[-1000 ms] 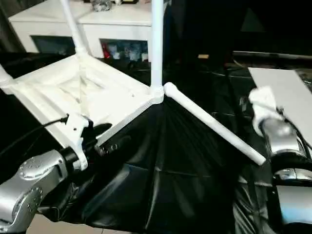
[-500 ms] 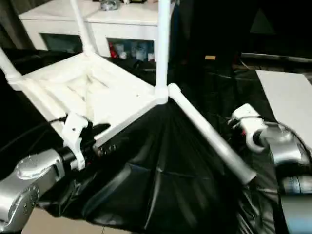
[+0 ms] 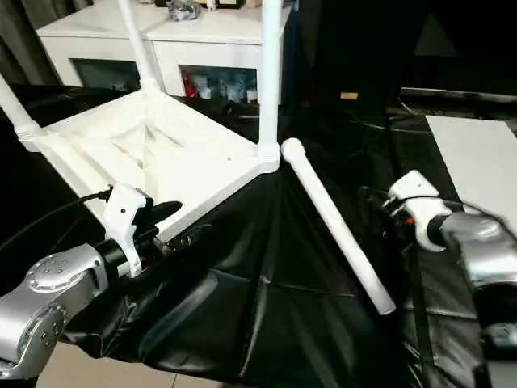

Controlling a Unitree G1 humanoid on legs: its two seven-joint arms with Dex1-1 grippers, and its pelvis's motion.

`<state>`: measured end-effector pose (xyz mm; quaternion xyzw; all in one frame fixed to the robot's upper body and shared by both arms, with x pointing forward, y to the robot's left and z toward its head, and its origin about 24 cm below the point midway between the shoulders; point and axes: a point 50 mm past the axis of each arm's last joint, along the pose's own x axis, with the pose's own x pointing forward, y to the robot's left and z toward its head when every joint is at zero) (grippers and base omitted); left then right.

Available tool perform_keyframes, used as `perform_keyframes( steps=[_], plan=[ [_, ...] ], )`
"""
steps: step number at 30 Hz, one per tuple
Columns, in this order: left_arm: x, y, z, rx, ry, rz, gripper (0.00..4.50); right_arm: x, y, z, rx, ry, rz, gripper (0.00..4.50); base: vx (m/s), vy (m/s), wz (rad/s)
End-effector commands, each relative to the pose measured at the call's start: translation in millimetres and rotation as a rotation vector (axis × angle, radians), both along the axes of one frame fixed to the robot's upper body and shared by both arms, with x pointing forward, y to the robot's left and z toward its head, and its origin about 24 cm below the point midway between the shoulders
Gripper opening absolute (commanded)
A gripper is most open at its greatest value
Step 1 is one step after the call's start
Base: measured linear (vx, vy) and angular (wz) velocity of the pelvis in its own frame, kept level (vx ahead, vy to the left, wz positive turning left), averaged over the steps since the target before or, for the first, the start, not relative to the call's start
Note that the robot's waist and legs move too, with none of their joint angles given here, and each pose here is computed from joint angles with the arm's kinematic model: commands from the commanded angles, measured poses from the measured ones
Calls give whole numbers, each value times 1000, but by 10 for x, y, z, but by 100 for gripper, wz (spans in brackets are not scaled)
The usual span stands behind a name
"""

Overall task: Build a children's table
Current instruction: Pick table leg

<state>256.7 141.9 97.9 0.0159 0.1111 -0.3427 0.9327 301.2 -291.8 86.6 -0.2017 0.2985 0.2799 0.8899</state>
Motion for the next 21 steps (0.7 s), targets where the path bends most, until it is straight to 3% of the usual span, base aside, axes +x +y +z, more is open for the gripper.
perform_keyframes(
  steps=[1,4,7,14,18,21],
  plan=[
    [21,10,11,13,-13,13,450,-80,172,-85,33,65,81,445,0,0,0],
    [14,14,-6,16,-5,16,450,-165,328,-227,39,121,148,445,0,0,0],
    [7,18,-19,23,2,14,450,-197,410,-255,38,138,180,445,0,0,0],
    [8,-5,-55,27,15,0,450,-113,757,12,270,-1,156,445,0,0,0],
    [-3,-50,-78,28,24,-26,450,-59,749,186,368,-75,87,445,0,0,0],
    [-13,-78,-99,27,32,-43,450,-125,665,213,364,-66,64,445,0,0,0]
  ],
)
